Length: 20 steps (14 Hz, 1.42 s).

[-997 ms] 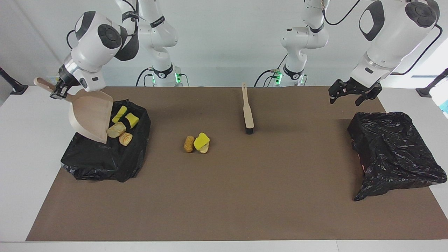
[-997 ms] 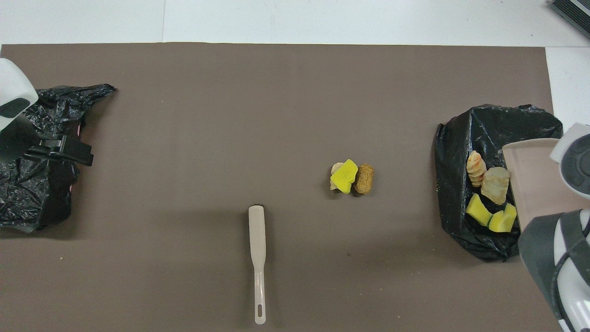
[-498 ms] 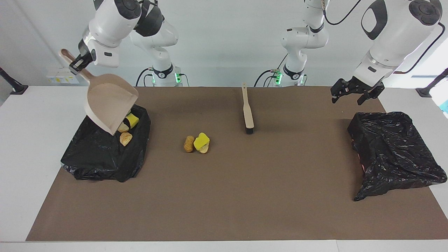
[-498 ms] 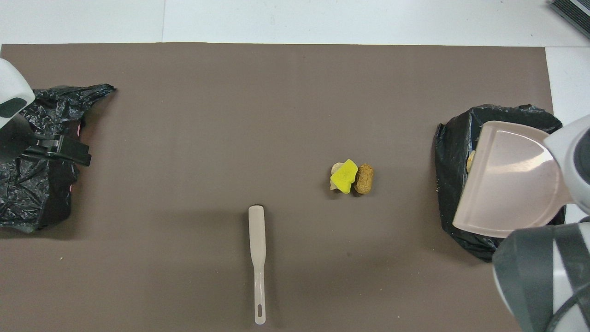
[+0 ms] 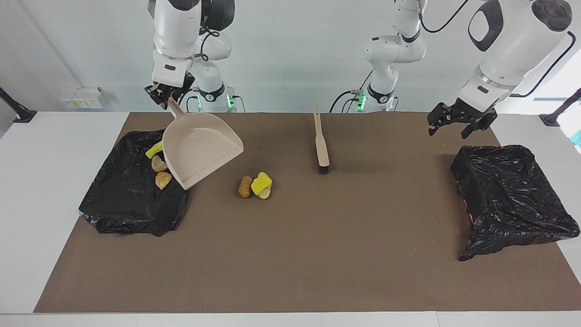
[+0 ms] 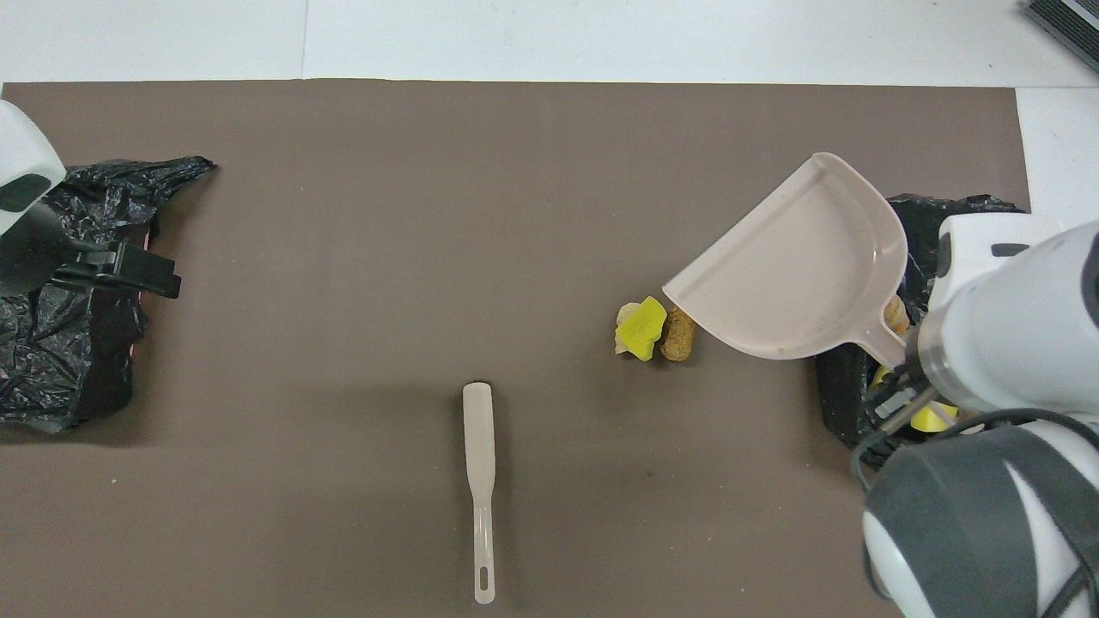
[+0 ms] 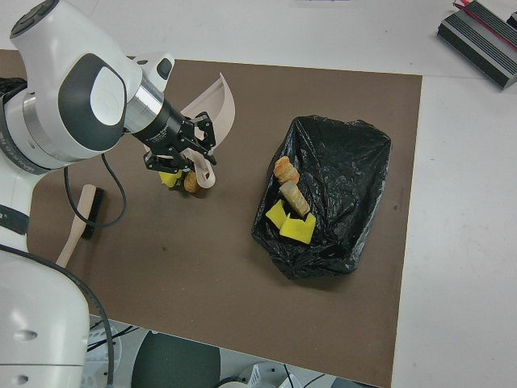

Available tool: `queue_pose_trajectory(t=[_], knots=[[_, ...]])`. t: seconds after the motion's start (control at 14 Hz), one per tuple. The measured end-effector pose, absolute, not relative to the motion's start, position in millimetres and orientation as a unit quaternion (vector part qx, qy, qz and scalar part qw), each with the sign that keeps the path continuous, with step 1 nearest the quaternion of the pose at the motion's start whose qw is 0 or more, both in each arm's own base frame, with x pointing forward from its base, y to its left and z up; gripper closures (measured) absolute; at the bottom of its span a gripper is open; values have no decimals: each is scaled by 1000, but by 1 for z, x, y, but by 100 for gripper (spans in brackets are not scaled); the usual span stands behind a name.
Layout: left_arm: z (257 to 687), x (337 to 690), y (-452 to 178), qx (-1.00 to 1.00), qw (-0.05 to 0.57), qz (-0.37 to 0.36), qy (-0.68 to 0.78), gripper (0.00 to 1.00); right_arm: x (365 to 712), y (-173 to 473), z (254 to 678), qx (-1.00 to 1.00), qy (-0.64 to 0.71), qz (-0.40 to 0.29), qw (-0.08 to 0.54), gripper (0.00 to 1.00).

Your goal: Sweep and dump trash in bin

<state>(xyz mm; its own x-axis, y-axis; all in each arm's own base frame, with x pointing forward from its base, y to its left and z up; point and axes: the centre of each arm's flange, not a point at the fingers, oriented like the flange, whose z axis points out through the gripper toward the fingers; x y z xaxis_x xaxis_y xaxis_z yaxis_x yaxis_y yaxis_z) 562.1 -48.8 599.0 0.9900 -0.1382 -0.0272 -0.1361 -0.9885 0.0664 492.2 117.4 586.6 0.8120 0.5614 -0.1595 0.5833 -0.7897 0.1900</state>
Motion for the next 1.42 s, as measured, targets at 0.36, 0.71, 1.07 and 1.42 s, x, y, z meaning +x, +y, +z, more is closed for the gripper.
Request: queue_pose_trajectory(t=[0.36,0.71,1.07,1.42], knots=[[599,562,-48,997,32,-15,-68,0,527,254,508,983,164,-11,78,69],[599,562,-48,997,32,-15,-68,0,565,369,444,998,55,26,26,69],[599,562,-49,997,32,-14,-69,0,592,438,376,999,-15,31,-14,69],[599,562,-53,997,32,-15,-73,0,583,473,342,999,-4,28,-33,69]])
